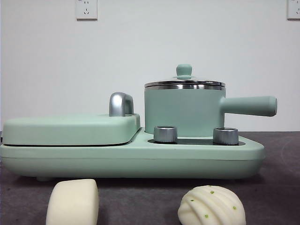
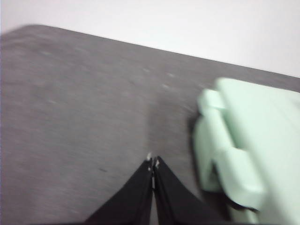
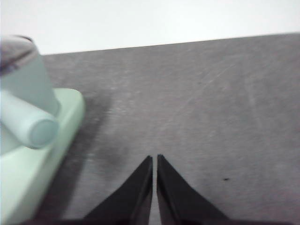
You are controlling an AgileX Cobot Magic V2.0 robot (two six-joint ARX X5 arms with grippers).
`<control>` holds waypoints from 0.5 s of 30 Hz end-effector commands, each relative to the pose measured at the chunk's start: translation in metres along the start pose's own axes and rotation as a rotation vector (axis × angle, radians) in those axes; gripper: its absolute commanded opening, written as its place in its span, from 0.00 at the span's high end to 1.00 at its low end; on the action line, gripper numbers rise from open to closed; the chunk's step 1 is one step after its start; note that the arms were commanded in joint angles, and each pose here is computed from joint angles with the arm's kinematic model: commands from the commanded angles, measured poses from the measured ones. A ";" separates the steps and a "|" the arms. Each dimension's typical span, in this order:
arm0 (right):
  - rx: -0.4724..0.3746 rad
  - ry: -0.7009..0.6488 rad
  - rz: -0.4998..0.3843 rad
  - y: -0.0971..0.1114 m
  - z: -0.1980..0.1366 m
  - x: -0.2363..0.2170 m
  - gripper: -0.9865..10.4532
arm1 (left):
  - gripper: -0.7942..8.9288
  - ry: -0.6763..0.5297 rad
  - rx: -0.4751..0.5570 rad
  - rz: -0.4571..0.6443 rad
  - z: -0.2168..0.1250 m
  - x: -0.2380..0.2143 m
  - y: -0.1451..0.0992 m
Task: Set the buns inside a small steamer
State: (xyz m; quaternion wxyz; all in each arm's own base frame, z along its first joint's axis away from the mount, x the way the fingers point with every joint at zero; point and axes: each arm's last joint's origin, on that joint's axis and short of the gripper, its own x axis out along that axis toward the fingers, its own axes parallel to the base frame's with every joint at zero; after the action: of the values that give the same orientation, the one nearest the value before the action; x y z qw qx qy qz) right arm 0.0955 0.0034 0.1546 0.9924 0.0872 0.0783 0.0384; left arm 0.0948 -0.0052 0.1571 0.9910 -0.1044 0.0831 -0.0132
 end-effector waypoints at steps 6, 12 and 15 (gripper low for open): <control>0.186 -0.132 0.051 0.013 0.060 -0.024 0.90 | 0.91 -0.009 -0.094 -0.115 0.049 -0.008 -0.017; 0.172 -0.115 0.121 0.027 0.117 -0.047 0.90 | 0.91 0.038 -0.092 -0.221 0.103 -0.006 -0.036; 0.130 -0.067 0.183 0.034 0.142 -0.054 0.90 | 0.91 0.068 -0.070 -0.270 0.131 -0.001 -0.046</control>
State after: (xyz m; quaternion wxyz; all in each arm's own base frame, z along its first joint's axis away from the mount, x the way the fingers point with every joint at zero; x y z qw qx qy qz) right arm 0.0650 0.0072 0.2963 0.9782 0.1719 0.0420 0.1084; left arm 0.1137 -0.0220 0.2802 0.9724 -0.1537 0.1117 -0.1350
